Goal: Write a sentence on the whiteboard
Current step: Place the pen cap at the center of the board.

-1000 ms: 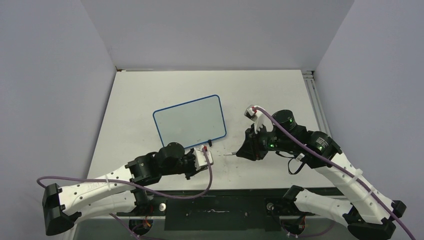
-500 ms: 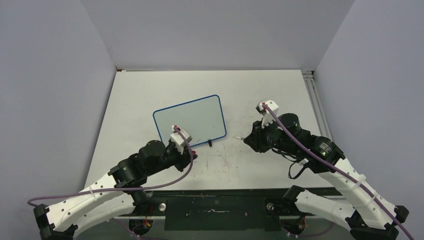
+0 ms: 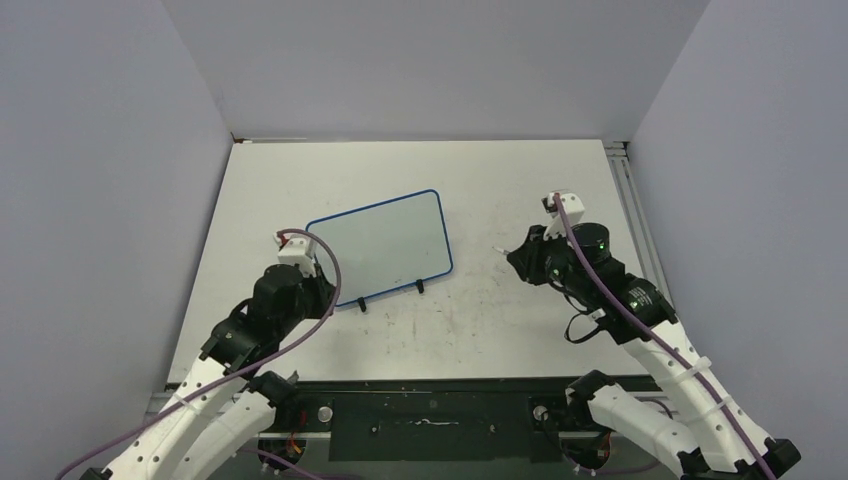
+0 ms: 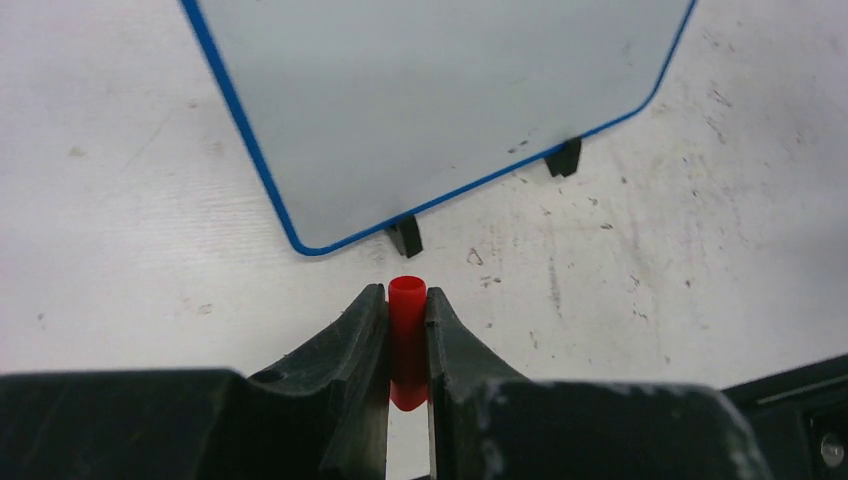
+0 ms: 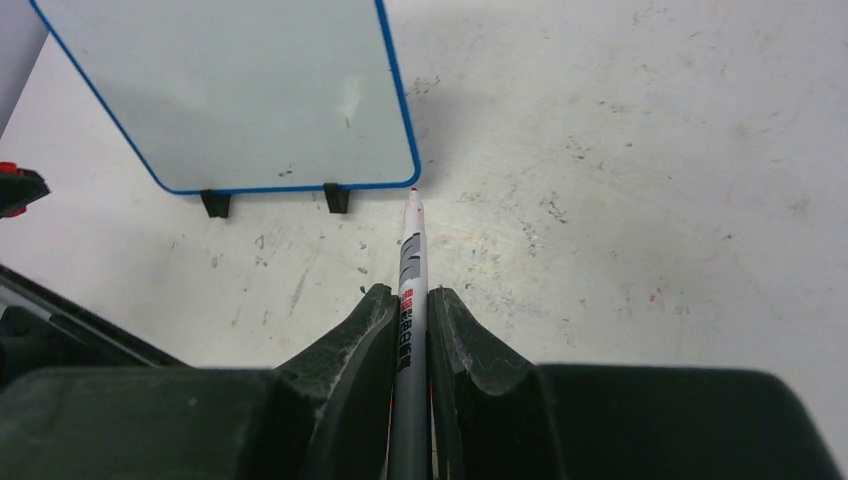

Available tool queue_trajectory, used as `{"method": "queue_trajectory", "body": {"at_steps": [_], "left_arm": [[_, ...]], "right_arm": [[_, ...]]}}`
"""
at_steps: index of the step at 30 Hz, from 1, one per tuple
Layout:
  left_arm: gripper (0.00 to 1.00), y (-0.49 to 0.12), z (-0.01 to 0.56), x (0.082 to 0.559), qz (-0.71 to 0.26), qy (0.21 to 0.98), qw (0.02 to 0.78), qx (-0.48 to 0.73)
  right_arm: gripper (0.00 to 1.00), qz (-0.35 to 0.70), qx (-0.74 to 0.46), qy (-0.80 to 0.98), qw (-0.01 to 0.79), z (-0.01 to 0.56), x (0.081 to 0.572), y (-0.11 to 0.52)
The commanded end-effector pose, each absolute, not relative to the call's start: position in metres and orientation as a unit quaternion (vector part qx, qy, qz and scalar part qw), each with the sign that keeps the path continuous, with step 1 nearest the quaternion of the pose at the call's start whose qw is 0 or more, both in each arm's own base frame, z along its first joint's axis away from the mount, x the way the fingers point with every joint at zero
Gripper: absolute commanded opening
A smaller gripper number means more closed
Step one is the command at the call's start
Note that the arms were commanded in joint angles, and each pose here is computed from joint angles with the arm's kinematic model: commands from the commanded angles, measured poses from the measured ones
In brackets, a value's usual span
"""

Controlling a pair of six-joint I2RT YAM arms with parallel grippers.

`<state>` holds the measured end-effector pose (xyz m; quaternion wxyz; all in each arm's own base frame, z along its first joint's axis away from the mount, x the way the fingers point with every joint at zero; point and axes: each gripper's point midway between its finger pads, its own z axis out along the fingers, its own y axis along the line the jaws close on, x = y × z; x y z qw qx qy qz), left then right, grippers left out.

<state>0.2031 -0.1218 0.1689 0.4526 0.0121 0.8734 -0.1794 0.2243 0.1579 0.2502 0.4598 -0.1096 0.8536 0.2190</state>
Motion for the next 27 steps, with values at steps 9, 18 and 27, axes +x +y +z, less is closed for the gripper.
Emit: {"method": "queue_trajectory", "body": {"at_steps": [9, 18, 27], "left_arm": [[0.0, -0.048, 0.164, 0.216, -0.054, 0.862, 0.47, -0.183], [0.0, -0.049, 0.125, 0.229, -0.034, 0.894, 0.403, -0.192], [0.0, -0.045, 0.083, 0.229, -0.04, 0.897, 0.362, -0.25]], "right_arm": [[0.05, 0.275, -0.038, 0.815, 0.509, 0.263, 0.265, 0.123], [0.05, 0.247, -0.037, 0.803, 0.54, 0.278, 0.262, 0.11], [0.05, 0.25, -0.038, 0.795, 0.551, 0.281, 0.256, 0.109]]}}
